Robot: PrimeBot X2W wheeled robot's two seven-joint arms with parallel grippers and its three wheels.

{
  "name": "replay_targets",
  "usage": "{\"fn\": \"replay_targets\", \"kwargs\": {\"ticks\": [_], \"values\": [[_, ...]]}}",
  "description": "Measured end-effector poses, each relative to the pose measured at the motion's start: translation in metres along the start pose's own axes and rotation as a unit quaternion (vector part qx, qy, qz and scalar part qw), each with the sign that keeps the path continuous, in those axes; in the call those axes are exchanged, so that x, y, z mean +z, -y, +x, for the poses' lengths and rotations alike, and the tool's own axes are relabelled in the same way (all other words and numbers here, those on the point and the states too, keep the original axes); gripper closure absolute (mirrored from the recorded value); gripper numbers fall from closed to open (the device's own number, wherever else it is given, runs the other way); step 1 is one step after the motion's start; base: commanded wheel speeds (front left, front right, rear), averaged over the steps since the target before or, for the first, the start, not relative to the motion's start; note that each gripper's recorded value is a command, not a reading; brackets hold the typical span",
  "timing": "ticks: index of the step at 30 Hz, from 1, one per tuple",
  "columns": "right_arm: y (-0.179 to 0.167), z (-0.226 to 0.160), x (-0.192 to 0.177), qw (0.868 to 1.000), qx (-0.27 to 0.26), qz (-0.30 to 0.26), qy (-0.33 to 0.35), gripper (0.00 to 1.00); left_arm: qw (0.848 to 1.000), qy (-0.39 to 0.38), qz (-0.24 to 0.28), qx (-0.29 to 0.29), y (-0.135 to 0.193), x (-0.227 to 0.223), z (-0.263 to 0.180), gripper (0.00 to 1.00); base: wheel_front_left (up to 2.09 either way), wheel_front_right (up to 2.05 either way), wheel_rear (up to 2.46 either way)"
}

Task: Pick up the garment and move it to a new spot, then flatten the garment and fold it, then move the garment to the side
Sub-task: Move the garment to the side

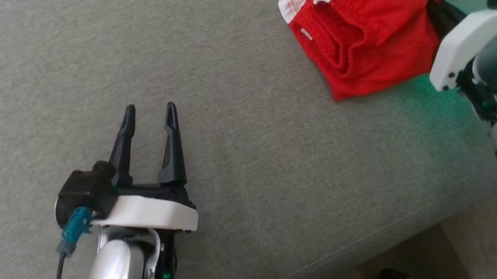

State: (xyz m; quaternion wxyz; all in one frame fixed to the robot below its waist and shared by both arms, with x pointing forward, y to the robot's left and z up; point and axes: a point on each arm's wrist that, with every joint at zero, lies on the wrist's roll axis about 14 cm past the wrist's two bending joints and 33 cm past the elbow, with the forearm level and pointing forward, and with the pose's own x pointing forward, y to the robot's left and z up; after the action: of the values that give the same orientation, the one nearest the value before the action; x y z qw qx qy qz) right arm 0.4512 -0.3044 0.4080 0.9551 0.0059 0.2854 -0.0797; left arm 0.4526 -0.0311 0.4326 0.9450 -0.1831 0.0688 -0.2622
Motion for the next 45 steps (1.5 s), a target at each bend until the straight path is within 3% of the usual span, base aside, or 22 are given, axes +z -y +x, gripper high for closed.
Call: {"fn": "replay_targets", "kwargs": {"ticks": [7,20,26,45], "values": [[-0.001,0.021,0.034,1.0,-0.003,-0.012,0.026,1.0,1.0,0.007,0.008,0.026,-0.018,0.007,-0.008,0.0,0.0,0.0,0.0],[0.077,0.037,0.076,0.992,-0.1,-0.073,0.029,1.0,0.998,0.018,0.013,0.063,-0.043,0.016,-0.02,0.0,0.0,0.0,0.0],[0.093,0.039,0.082,0.986,-0.124,-0.104,0.029,1.0,0.998,0.013,0.01,0.067,-0.047,0.01,-0.02,0.0,0.0,0.0,0.0],[0.118,0.037,0.082,0.978,-0.167,-0.125,0.032,1.0,0.998,0.013,0.013,0.067,-0.05,0.01,-0.016,0.0,0.0,0.0,0.0]]}}
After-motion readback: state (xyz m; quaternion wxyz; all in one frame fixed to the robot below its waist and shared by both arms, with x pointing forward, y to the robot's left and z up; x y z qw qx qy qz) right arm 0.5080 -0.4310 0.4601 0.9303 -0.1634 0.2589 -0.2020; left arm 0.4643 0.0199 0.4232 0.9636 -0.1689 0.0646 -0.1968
